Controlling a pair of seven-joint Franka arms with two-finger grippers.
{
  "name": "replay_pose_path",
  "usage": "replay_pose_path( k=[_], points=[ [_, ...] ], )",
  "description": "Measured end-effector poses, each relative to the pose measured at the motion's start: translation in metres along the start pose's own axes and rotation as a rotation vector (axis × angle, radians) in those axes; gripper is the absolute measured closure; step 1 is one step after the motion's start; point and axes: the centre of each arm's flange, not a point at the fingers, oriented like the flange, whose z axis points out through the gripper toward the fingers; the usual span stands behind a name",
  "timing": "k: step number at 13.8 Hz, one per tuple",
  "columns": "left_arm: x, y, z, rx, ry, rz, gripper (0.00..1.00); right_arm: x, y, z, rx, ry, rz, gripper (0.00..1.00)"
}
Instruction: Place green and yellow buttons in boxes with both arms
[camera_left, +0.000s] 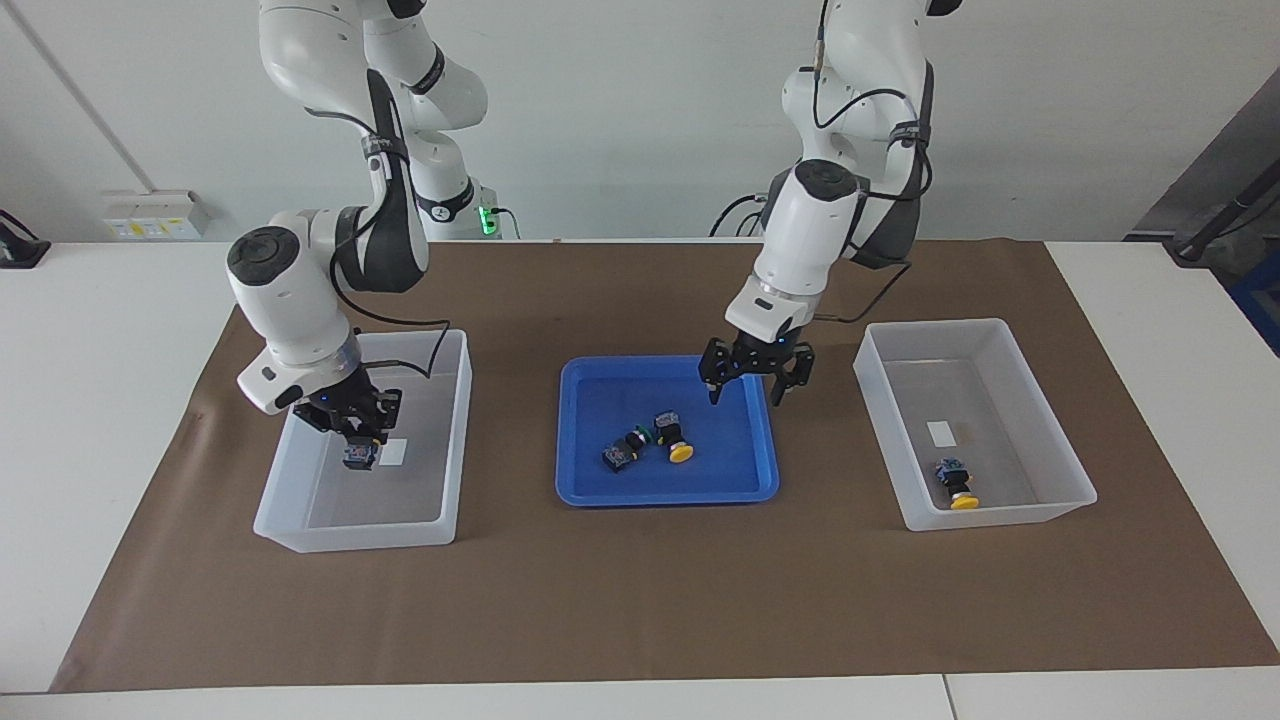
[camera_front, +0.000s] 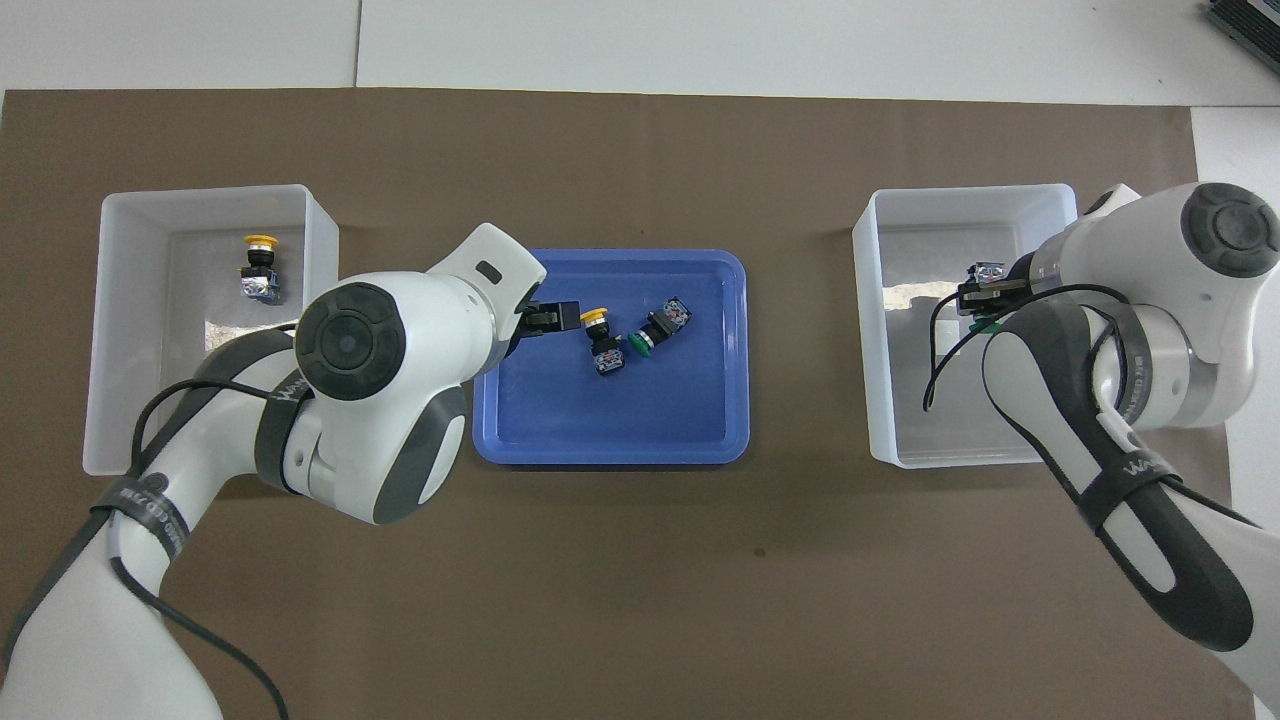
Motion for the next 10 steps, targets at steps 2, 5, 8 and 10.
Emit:
replay_pose_path(
  k=[2, 5, 8, 10],
  points=[
    [-0.015, 0.016, 0.032, -0.002, -0.016, -0.006, 0.0, 0.002, 0.004, 0.016, -0.003, 0.021, 0.003, 0.59],
    [-0.03, 0.027, 0.075, -0.013, -0.013, -0.024, 0.0, 0.007, 0.003, 0.038, -0.006, 0.055, 0.001, 0.59],
    [-0.032, 0.025, 0.087, -0.014, -0.008, -0.057, 0.01, 0.009, 0.003, 0.037, -0.006, 0.063, 0.001, 0.28],
    [-0.034, 0.025, 0.088, -0.03, 0.013, -0.087, 0.08, 0.013, 0.003, 0.013, -0.005, 0.073, 0.001, 0.08]
  ],
)
